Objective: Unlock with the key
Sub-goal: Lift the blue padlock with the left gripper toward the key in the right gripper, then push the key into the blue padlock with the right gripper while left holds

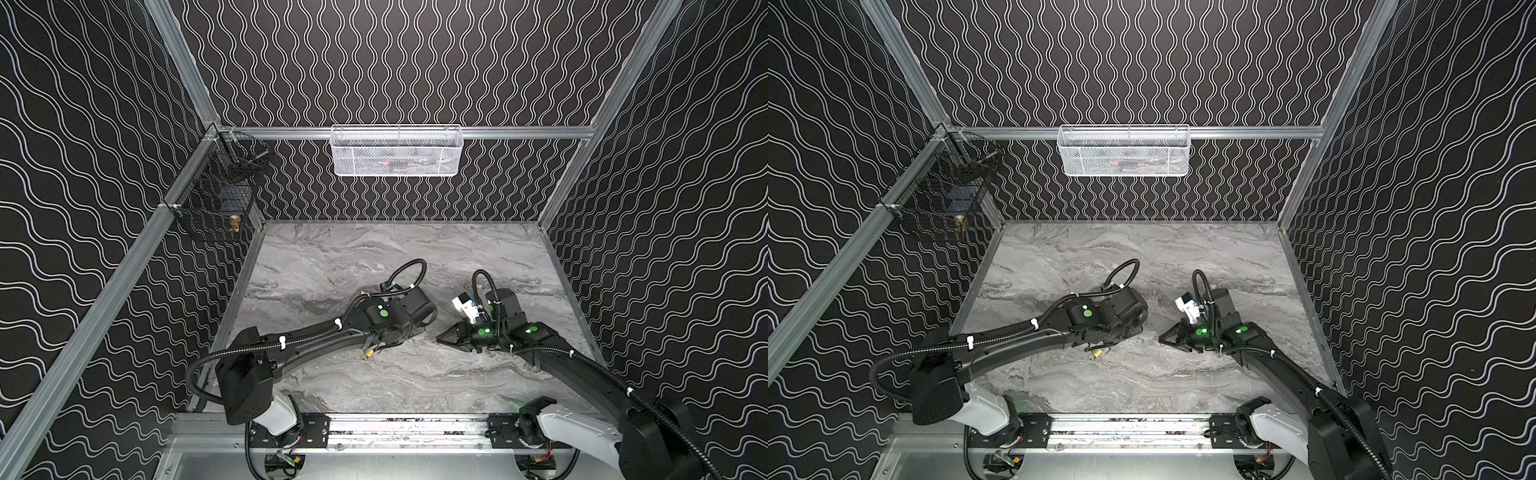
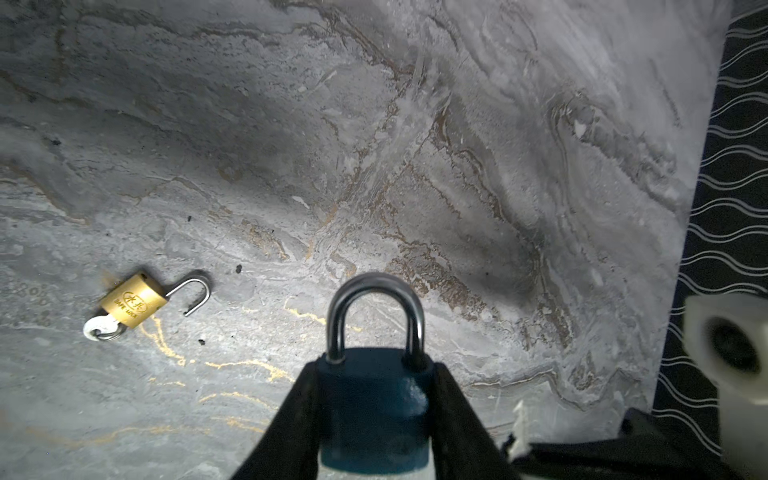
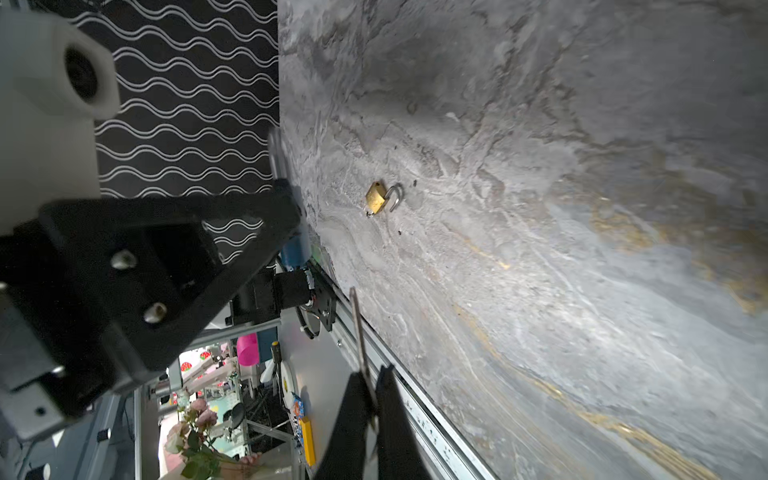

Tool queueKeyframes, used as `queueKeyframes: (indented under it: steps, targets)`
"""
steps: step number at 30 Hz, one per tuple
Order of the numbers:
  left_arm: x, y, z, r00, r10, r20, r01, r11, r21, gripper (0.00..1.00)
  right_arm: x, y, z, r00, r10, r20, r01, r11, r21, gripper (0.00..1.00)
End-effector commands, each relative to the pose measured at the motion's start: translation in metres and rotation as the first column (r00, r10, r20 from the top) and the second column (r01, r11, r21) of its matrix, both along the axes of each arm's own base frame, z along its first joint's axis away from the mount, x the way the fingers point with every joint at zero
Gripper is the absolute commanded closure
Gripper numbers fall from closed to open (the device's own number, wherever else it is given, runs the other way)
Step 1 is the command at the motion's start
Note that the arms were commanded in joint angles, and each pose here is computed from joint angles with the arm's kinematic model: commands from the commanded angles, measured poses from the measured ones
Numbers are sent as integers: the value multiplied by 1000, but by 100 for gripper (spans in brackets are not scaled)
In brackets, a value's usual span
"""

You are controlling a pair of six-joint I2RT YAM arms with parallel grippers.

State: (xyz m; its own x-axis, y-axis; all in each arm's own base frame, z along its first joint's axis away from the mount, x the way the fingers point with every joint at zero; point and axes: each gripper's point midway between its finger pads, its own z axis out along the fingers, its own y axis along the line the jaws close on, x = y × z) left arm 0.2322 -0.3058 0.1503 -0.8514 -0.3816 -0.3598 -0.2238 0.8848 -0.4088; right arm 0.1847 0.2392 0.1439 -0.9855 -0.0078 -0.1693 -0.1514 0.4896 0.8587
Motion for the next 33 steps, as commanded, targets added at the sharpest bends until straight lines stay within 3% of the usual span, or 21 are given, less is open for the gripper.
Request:
queueKeyframes:
  steps: [1, 13, 33]
  targets:
    - [7, 1, 9, 997, 63, 33, -61, 997, -45, 89, 5, 18, 10, 999, -6, 35, 4, 999, 44, 100]
    - [8, 5, 13, 994, 104, 38, -101, 993, -68, 93, 1, 49, 13, 999, 20, 31, -22, 996, 91, 100]
    - [5, 6, 8, 993, 119, 25, -116, 989, -92, 94, 9, 56, 14, 998, 1, 58, -5, 997, 74, 100]
